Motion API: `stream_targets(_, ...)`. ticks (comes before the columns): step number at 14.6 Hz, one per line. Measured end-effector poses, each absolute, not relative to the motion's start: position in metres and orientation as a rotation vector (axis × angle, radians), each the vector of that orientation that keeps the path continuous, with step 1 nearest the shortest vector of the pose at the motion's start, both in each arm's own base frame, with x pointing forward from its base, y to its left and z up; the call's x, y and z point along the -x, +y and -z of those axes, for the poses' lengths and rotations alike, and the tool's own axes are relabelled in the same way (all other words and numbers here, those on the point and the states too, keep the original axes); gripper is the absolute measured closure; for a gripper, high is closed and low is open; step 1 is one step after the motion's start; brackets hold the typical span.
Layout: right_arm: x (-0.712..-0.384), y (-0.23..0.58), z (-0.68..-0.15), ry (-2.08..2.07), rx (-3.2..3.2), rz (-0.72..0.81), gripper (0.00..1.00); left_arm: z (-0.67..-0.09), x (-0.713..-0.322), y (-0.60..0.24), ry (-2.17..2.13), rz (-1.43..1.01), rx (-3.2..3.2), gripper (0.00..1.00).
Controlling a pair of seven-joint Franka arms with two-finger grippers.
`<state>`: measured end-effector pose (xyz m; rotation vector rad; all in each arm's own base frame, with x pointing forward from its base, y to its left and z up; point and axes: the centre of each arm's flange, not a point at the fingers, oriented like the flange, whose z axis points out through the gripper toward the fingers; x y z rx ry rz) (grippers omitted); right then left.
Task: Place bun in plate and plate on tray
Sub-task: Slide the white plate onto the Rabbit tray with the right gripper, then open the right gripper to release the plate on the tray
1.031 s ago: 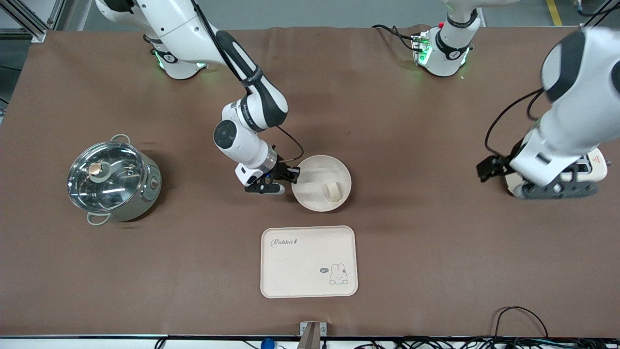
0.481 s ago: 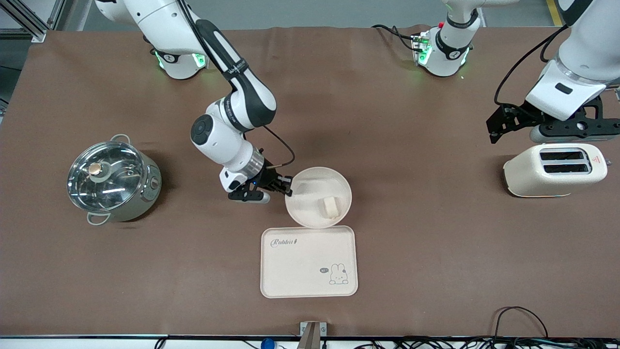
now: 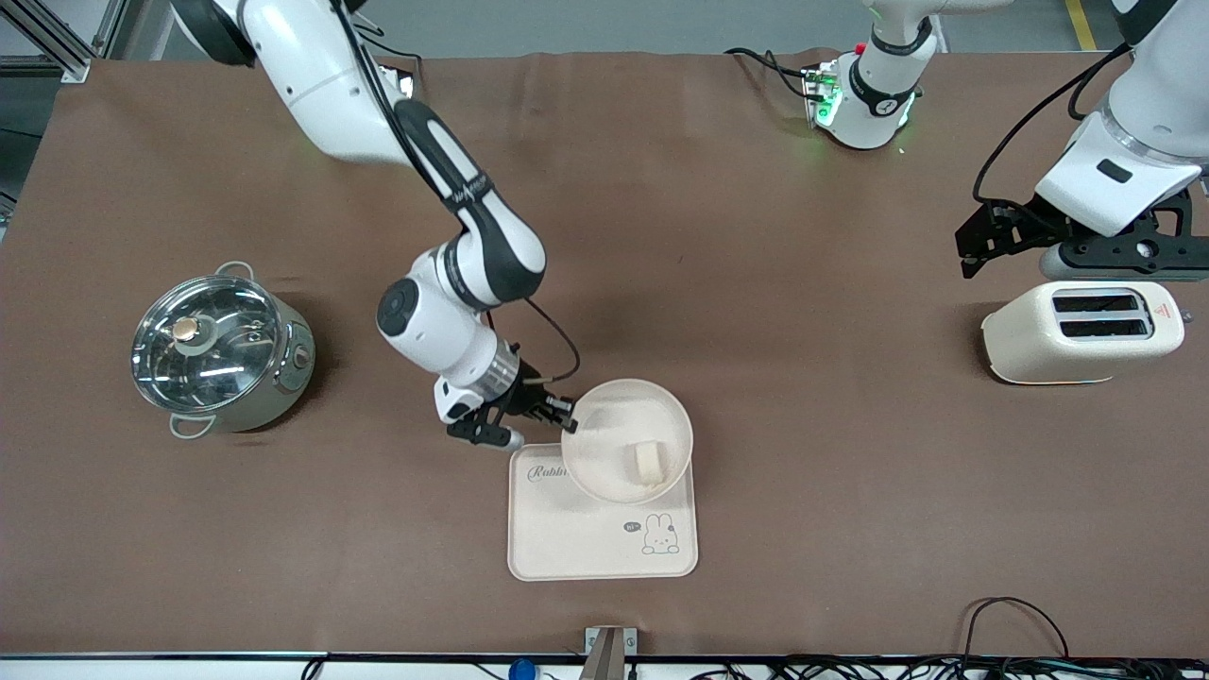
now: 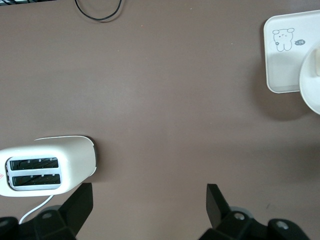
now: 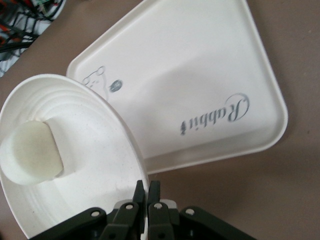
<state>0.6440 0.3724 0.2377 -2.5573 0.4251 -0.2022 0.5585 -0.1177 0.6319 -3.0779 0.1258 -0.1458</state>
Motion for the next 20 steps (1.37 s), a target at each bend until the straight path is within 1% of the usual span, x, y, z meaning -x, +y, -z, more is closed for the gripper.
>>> stream_targets(4,-0.673,0.354,-0.194,0.512,2.548,0.199,0.96,-0.631,-0.562,-0.115,0.116,0.138,3.114,0.0)
stream_targets(6,-0.689,0.336,-0.187,0.566,2.531,0.208,0.96,-0.633,-0.565,-0.113,0.118,0.162,3.159,0.0)
stream_targets(9,-0.704,0.317,-0.185,0.593,2.523,0.173,0.96,-0.642,-0.569,-0.104,0.093,0.223,3.18,0.0)
stream_targets(14,-0.701,0.327,-0.177,0.561,2.538,0.141,0.96,-0.67,-0.559,-0.082,0.034,0.318,3.172,0.0)
stream_targets(20,-0.704,0.333,-0.17,0.556,2.535,0.141,0.96,-0.661,-0.56,-0.069,-0.004,0.271,3.171,0.0)
